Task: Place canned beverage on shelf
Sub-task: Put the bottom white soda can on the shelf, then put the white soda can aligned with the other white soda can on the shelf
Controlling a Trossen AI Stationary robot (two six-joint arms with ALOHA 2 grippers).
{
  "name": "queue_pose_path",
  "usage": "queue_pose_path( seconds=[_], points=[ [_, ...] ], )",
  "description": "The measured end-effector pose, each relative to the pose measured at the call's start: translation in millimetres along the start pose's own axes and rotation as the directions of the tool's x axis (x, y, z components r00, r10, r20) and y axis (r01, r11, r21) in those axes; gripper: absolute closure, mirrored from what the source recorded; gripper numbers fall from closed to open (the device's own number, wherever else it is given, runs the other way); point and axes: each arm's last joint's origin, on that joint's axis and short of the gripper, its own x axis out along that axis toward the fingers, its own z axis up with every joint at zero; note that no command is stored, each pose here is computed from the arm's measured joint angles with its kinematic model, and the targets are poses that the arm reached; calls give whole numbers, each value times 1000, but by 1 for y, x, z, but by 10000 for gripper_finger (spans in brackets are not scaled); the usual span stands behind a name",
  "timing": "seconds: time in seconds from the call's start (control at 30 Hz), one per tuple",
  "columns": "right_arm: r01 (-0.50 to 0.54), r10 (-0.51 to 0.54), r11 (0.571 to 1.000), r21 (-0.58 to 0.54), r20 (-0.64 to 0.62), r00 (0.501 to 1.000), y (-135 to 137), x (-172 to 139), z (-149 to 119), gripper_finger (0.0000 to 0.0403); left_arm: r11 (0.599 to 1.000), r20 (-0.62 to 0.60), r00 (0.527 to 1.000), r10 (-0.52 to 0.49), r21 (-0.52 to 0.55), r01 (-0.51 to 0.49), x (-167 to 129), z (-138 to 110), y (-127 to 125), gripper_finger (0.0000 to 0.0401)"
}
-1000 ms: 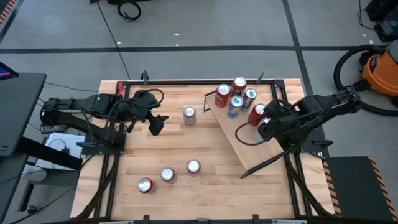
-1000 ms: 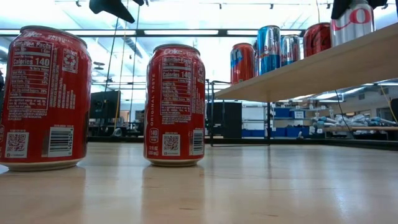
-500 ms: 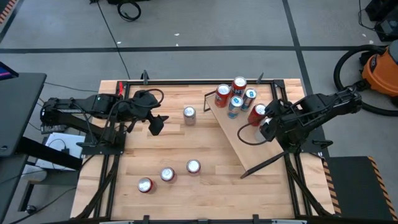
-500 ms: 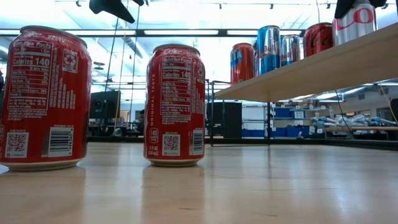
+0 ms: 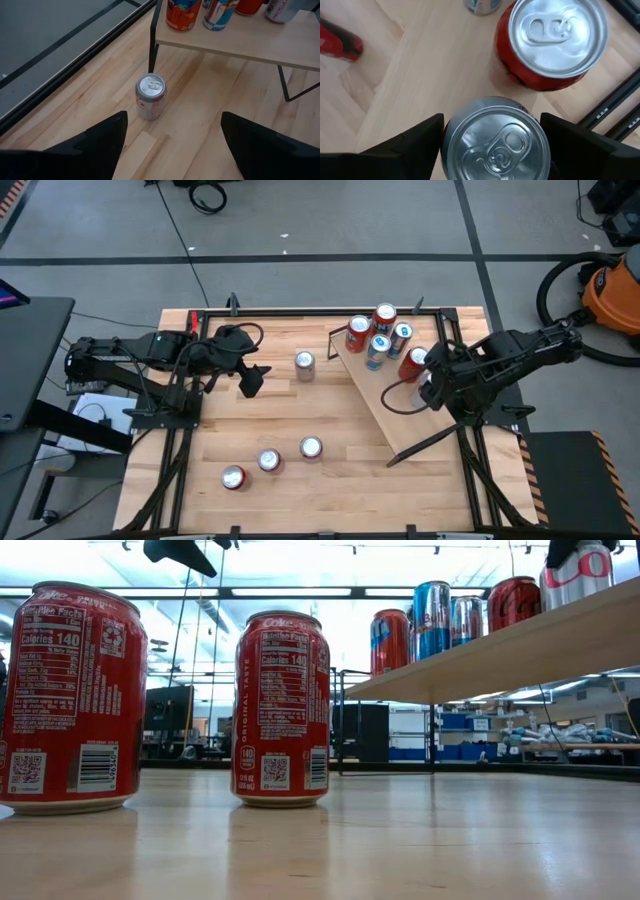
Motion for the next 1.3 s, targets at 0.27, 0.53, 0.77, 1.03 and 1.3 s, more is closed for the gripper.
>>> queue_pose_path(
  seconds=[0.27,0.53,0.77,1.03,1.3],
  points=[
    [-27,27,1000,4,-49,998,1,0,-1,50,1000,0,1000,0,0,0,0,0,0,70],
    [-80,80,996,24,-5,997,-1,-16,5,49,1000,0,1000,0,-1,0,0,0,0,70],
    [-117,111,992,43,119,987,-10,-41,20,54,1000,6,1000,-3,-4,3,0,1,0,70],
    [-31,18,998,59,222,975,-17,-45,34,55,1000,5,1000,-3,-25,3,0,1,0,70],
    [31,-67,982,184,190,979,-37,-38,52,55,1000,6,1000,-4,-26,4,0,1,0,70]
  ],
)
